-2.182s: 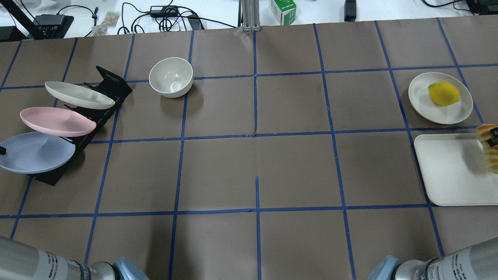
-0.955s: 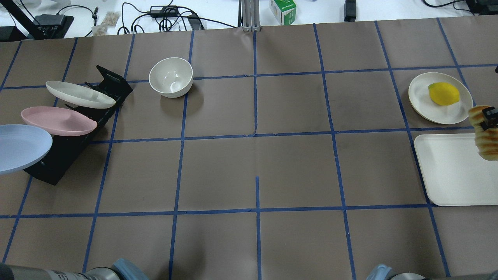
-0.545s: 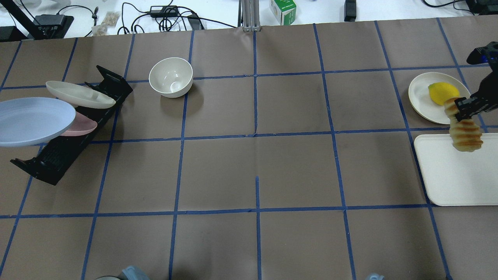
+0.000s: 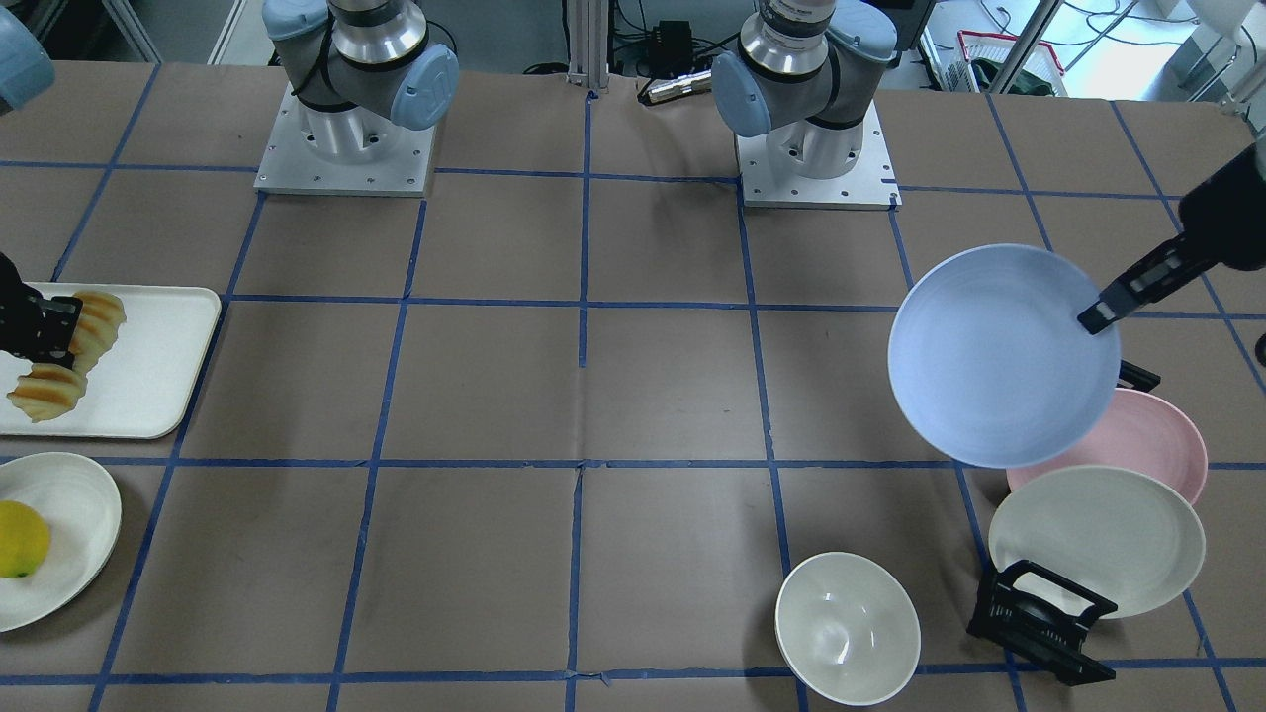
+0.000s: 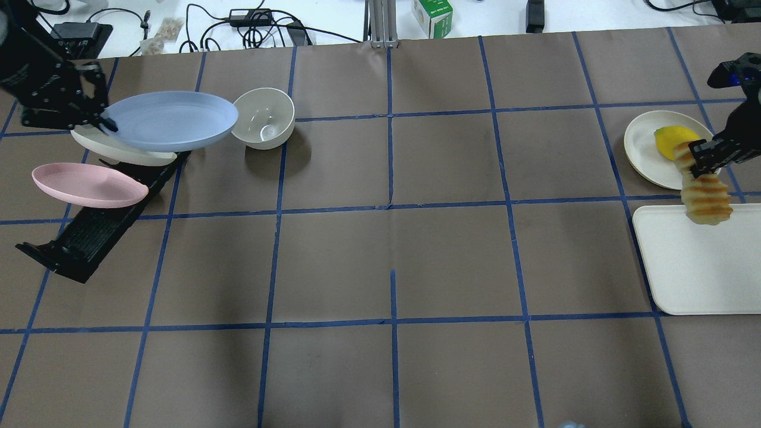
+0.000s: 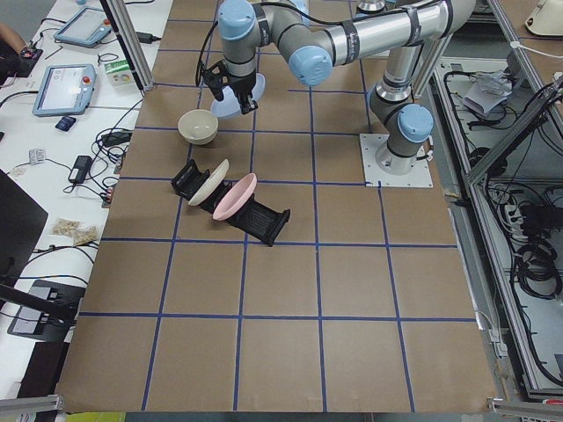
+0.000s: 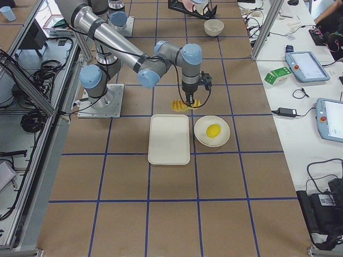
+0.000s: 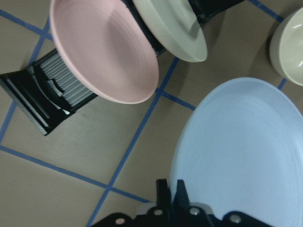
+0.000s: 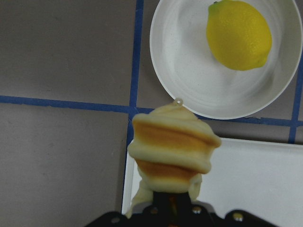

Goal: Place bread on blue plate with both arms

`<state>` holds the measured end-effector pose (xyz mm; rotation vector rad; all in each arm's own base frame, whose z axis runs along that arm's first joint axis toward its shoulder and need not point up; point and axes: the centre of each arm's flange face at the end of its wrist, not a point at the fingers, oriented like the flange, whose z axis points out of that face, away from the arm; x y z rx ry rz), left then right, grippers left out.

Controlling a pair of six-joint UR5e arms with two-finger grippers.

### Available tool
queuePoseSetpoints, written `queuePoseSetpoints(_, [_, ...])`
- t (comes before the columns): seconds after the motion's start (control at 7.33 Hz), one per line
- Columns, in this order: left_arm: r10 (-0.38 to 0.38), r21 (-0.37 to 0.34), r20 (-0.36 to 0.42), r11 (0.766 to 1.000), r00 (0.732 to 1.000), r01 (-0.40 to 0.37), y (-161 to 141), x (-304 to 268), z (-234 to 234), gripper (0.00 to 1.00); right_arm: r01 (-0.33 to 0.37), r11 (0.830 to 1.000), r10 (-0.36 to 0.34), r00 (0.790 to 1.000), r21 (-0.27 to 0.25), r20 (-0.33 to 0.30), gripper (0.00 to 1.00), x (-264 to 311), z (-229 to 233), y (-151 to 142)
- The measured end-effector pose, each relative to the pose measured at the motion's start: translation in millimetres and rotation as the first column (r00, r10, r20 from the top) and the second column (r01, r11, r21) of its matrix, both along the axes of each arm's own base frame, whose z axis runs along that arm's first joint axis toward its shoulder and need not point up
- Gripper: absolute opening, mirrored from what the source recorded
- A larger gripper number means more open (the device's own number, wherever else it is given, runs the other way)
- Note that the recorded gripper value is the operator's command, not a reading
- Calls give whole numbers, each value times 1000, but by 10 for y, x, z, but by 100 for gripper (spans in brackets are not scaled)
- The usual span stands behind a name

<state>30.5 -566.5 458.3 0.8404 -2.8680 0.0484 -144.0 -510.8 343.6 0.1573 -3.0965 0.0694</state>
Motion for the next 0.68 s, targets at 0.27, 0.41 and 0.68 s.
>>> queuePoseSetpoints(0.27, [63, -86, -7, 994, 998, -63, -153, -968, -420, 0, -9, 1000, 9, 1000, -6, -4, 0, 108, 78, -52])
queuePoseSetpoints(0.41, [78, -139, -20, 987, 997, -80, -154, -1364, -704, 0, -8, 1000, 8, 1000, 0, -1, 0, 189, 119, -82])
queuePoseSetpoints(0.68, [83, -226, -50, 970, 995, -93, -99, -1844, -1295, 0, 0, 1000, 0, 1000, 10, 4, 0, 279, 164, -109])
